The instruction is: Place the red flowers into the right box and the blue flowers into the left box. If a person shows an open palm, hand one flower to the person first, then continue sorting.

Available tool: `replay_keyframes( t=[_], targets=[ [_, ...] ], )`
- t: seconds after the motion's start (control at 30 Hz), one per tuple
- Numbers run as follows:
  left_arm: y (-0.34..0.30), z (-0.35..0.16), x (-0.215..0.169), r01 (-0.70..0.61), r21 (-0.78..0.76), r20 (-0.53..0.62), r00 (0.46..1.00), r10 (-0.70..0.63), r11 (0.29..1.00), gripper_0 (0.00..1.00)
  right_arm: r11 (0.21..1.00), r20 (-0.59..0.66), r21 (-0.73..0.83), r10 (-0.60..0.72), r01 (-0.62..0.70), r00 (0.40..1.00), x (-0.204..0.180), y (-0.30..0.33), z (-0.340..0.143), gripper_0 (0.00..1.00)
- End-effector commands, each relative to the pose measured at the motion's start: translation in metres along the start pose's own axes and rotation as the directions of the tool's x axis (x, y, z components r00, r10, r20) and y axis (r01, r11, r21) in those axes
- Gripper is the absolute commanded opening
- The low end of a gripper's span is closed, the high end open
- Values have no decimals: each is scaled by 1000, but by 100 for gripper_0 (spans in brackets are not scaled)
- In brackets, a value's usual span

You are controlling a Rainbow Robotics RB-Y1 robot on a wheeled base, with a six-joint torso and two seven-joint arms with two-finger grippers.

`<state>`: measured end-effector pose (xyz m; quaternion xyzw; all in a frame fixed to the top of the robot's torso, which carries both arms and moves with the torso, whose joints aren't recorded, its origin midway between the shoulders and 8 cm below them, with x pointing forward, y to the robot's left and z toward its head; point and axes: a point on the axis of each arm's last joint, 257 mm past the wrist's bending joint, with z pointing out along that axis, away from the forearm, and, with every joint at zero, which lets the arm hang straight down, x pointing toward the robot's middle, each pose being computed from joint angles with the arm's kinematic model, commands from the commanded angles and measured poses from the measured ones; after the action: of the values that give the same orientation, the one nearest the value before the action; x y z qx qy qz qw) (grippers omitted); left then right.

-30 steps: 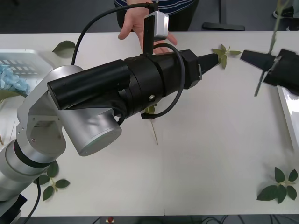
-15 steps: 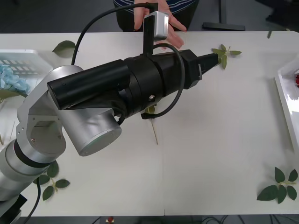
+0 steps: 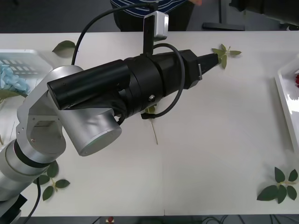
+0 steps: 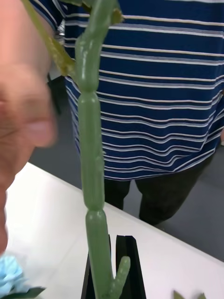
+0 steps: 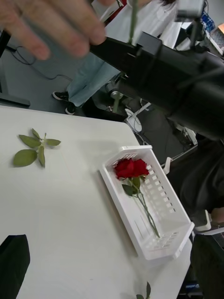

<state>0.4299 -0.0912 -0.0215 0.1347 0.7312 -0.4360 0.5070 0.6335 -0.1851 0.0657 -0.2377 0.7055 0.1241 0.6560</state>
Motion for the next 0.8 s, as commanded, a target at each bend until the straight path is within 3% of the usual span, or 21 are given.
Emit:
replay_keyframes(
  t=[0.03,0.8],
  targets=[
    [-14,-3,-14,-24,29,26,999,24,999,100,999,48,14,42,-43,998,-30,6,20,0],
    [-14,-3,-14,-24,29,26,999,24,999,100,999,32,37,22,-23,999,-21,13,40,0]
  ],
)
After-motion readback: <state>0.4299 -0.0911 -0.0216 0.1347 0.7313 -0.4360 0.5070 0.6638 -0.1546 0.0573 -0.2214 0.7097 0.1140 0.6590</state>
